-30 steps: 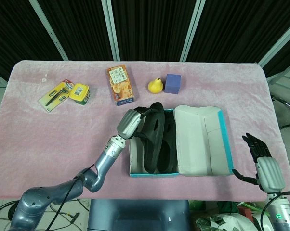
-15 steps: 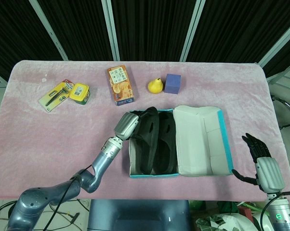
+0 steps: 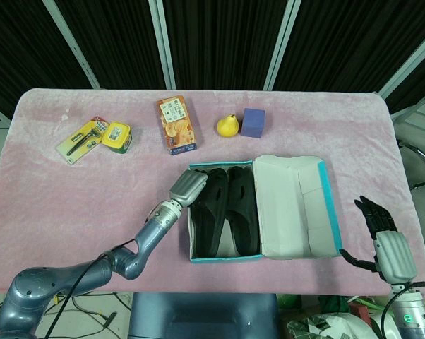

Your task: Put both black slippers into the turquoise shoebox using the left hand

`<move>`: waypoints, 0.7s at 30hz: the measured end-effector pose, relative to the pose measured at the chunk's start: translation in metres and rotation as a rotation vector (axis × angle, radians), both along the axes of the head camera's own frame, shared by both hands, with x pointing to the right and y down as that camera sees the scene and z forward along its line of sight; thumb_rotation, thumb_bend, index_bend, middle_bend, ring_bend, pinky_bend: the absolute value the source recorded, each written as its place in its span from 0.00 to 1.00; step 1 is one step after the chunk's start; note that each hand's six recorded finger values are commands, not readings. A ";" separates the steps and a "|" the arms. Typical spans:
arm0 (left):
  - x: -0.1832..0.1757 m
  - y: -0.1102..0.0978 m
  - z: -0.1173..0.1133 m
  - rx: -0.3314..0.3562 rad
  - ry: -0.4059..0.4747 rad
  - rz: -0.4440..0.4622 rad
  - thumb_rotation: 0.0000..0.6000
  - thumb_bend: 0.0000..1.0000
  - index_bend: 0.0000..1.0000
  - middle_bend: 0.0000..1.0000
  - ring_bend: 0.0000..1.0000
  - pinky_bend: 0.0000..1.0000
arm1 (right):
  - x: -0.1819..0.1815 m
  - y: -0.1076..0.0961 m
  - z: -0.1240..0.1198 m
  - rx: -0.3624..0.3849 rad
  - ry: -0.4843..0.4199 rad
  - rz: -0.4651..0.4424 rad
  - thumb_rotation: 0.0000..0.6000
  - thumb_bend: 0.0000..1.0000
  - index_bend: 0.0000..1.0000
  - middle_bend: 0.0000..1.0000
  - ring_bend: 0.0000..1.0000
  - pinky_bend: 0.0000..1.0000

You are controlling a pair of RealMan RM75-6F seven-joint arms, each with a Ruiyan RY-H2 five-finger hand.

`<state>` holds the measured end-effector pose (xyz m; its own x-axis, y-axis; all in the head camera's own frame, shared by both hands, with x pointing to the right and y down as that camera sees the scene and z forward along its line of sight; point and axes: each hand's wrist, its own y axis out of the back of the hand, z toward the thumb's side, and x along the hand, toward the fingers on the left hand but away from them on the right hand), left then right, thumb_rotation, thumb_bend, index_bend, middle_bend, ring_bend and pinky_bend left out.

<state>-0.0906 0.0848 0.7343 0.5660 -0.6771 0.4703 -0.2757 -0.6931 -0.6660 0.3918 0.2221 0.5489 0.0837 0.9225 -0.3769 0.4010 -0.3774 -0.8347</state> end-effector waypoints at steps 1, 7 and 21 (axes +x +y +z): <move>0.000 0.000 0.000 -0.002 -0.011 0.002 1.00 0.00 0.23 0.40 0.43 0.55 | 0.000 0.000 0.000 0.001 0.000 0.001 1.00 0.10 0.00 0.02 0.00 0.07; 0.002 -0.002 -0.006 -0.016 -0.054 0.001 1.00 0.00 0.01 0.10 0.05 0.25 | 0.002 0.001 0.000 0.000 0.000 0.005 1.00 0.10 0.00 0.02 0.00 0.07; -0.017 -0.014 -0.037 0.007 -0.045 0.004 1.00 0.00 0.00 0.00 0.00 0.00 | 0.001 0.000 0.000 0.002 -0.007 0.002 1.00 0.10 0.00 0.02 0.00 0.07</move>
<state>-0.1072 0.0713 0.6976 0.5471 -0.6783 0.4905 -0.2432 -0.6895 -0.6822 0.3923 0.2221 0.5493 0.0845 0.9234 -0.3744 0.4074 -0.3750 -0.8327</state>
